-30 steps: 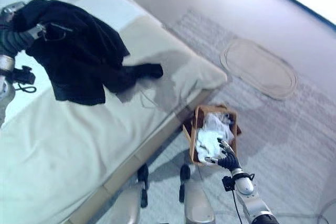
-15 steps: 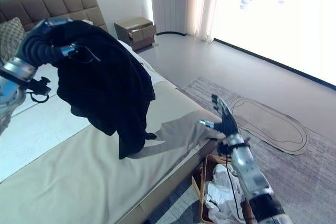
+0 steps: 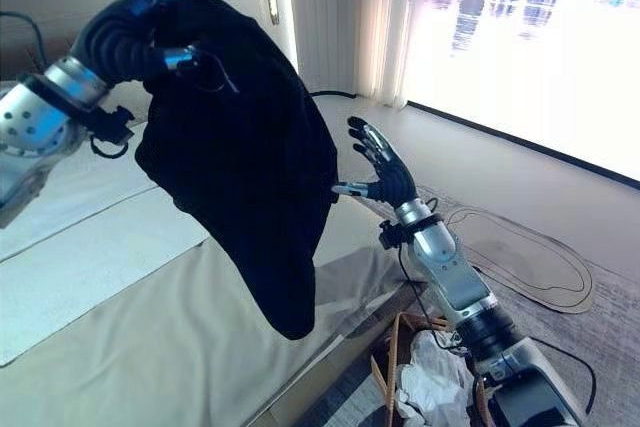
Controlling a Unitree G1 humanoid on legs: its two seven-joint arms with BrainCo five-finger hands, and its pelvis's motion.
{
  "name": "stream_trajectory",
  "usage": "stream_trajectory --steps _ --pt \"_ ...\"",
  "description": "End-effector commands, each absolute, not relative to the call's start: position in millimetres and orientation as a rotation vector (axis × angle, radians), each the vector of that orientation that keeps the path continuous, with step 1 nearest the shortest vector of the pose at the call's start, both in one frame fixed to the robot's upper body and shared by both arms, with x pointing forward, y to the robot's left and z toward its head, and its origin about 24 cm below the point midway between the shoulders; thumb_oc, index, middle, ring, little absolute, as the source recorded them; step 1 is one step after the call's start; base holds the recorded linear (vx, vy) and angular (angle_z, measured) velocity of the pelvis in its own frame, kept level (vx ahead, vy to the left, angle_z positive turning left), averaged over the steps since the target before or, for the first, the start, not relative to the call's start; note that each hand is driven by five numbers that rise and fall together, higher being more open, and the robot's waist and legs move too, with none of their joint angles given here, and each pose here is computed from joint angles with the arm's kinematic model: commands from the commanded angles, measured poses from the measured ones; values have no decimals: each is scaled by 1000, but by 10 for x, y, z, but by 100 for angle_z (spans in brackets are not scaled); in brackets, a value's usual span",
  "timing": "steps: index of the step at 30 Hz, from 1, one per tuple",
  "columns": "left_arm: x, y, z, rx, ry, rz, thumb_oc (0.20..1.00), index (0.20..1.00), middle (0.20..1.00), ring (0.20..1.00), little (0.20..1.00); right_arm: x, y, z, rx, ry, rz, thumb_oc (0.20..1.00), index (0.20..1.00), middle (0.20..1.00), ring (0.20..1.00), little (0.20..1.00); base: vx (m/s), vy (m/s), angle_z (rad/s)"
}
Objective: Pick up clothes into the bucket
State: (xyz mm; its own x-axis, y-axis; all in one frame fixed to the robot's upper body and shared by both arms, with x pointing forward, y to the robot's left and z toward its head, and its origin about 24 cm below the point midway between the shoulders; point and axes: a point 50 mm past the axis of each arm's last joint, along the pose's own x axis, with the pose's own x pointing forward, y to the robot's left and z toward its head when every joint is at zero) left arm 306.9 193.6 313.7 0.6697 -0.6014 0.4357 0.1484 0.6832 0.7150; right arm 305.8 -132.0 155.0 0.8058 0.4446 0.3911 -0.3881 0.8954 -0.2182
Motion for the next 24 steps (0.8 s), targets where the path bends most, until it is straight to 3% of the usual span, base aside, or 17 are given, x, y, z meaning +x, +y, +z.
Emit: stream_trajectory --steps 1,24 --pt "3013 1944 3613 614 -884 -394 200 200 200 200 200 3042 -1175 1972 -82 -592 549 1000 1000 1000 1000 1000 0 0 0" --pt "3067 1797 3631 627 -875 -438 200 200 200 200 200 3004 -933 2111 26 -607 687 1000 1000 1000 1000 1000 0 0 0"
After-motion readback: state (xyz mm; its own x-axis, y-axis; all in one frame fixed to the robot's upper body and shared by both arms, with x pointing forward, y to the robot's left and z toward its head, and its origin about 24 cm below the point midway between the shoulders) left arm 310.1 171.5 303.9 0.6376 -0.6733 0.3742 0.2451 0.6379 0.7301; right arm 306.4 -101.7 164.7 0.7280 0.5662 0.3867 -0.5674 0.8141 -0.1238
